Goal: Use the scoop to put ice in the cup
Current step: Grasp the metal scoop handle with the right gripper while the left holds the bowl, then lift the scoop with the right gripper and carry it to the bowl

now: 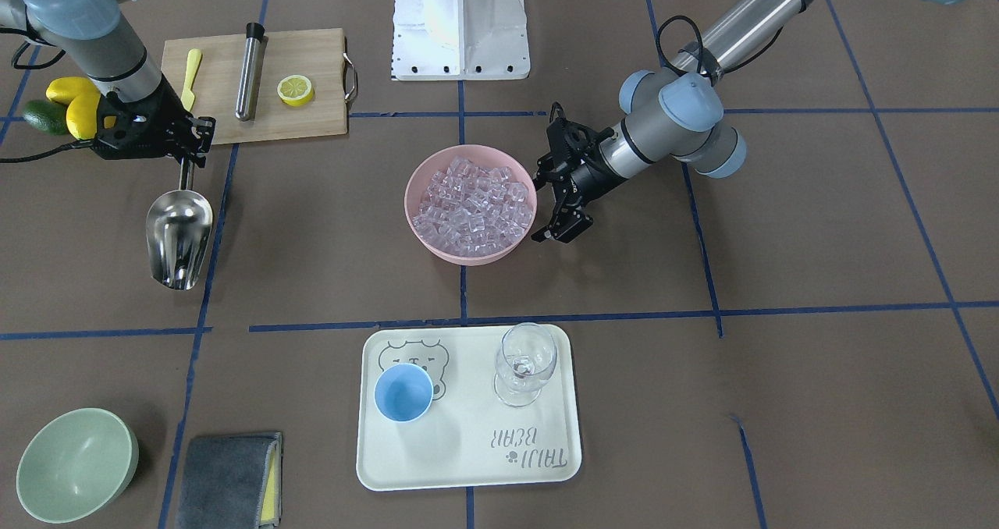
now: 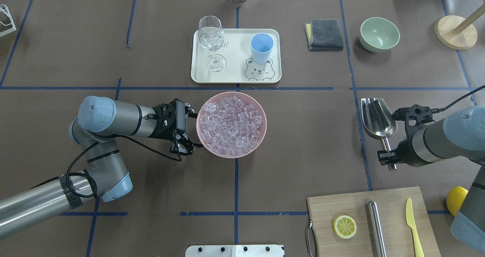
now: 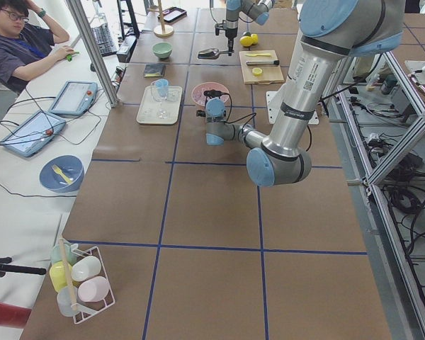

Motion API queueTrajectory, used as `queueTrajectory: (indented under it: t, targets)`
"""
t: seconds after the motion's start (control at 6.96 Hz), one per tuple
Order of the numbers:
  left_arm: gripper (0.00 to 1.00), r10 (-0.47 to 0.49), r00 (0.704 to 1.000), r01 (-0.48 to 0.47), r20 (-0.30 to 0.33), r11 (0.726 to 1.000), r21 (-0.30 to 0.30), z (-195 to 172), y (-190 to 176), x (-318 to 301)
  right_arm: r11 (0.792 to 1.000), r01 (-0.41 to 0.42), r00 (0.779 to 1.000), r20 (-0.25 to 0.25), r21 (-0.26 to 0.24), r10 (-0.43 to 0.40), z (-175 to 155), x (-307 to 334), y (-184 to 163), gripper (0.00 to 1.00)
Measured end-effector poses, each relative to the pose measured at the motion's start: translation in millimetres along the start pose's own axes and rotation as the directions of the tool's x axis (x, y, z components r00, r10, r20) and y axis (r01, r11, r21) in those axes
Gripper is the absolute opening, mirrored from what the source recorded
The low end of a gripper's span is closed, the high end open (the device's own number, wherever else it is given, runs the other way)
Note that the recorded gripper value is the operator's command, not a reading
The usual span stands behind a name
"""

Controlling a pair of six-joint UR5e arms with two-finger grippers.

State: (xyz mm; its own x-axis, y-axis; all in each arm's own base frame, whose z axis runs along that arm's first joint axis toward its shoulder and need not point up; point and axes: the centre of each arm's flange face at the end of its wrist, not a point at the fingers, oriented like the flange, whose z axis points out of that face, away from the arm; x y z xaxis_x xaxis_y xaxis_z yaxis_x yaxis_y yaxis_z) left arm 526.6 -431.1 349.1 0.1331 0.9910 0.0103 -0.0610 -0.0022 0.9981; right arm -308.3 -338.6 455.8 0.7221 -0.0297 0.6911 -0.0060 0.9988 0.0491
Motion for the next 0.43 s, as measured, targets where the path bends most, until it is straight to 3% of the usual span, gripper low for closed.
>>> queueTrajectory:
  t: [0.14, 0.29, 0.43]
  targets:
    - [1.00, 0.000, 1.000, 0.000, 0.000, 1.000, 0.000, 0, 0, 0, 1.000, 0.023, 1.000, 0.011, 0.009, -0.023, -9, -3, -1, 0.00]
    - [1.00, 0.000, 1.000, 0.000, 0.000, 1.000, -0.001, 0, 0, 0, 0.995, 0.103, 0.995, 0.018, 0.016, -0.103, -14, -6, -1, 0.00]
    - [1.00, 0.000, 1.000, 0.000, 0.000, 1.000, -0.001, 0, 1, 0, 0.973, 0.228, 0.973, 0.020, 0.029, -0.229, -23, -9, -1, 0.00]
